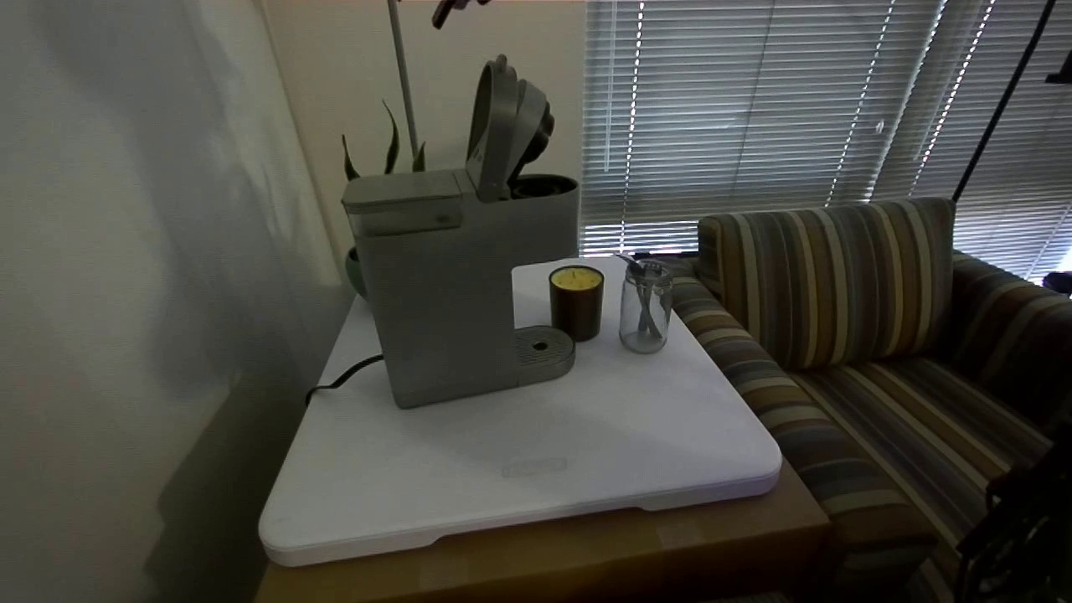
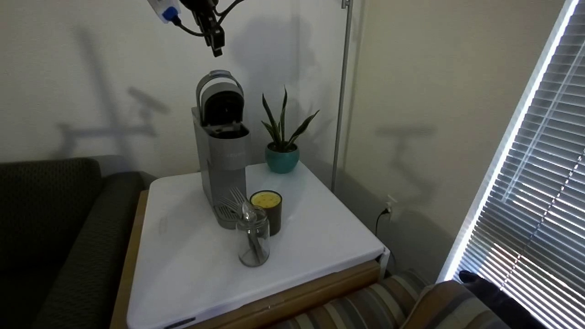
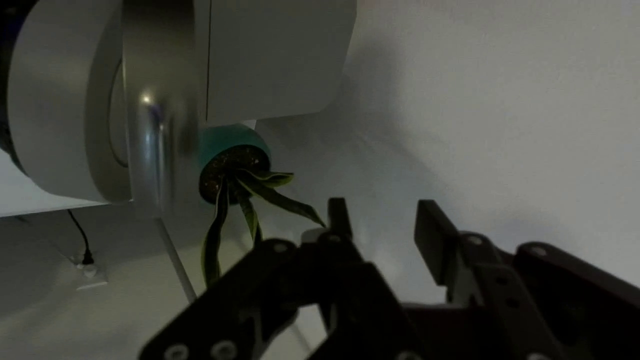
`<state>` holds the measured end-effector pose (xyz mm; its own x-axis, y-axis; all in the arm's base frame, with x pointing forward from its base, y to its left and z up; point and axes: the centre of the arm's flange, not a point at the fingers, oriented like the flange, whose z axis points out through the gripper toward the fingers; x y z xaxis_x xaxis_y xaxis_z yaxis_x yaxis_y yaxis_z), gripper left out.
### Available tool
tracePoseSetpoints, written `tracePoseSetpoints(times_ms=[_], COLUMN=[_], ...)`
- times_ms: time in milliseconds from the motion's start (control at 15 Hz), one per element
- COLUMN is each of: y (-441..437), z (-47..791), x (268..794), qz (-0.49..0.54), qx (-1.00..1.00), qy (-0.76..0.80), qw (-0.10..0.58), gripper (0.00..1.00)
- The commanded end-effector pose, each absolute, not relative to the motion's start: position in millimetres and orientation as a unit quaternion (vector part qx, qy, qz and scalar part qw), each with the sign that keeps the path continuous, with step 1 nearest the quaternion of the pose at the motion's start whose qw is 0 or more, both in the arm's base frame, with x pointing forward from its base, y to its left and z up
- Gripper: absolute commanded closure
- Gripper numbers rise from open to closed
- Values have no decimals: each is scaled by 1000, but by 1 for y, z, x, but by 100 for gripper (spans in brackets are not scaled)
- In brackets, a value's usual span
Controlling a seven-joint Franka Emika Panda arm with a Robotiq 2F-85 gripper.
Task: Close the lid of the coffee machine chamber
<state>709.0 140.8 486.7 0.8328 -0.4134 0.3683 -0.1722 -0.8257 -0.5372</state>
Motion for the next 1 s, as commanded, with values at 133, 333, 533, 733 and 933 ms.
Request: tracePoseSetpoints(times_ms=[133,333,533,733,933], y=[150,143,135,127,118], z=[470,464,459,455,449], x=[725,716,708,702,696], qz=[-191,-165,-144,-127,-123], qx=[-947,-957,-962,-963,-957], qy=[150,163,176,190,212], qw=[210,176,150,145,156], gripper=[99,100,100,100,100])
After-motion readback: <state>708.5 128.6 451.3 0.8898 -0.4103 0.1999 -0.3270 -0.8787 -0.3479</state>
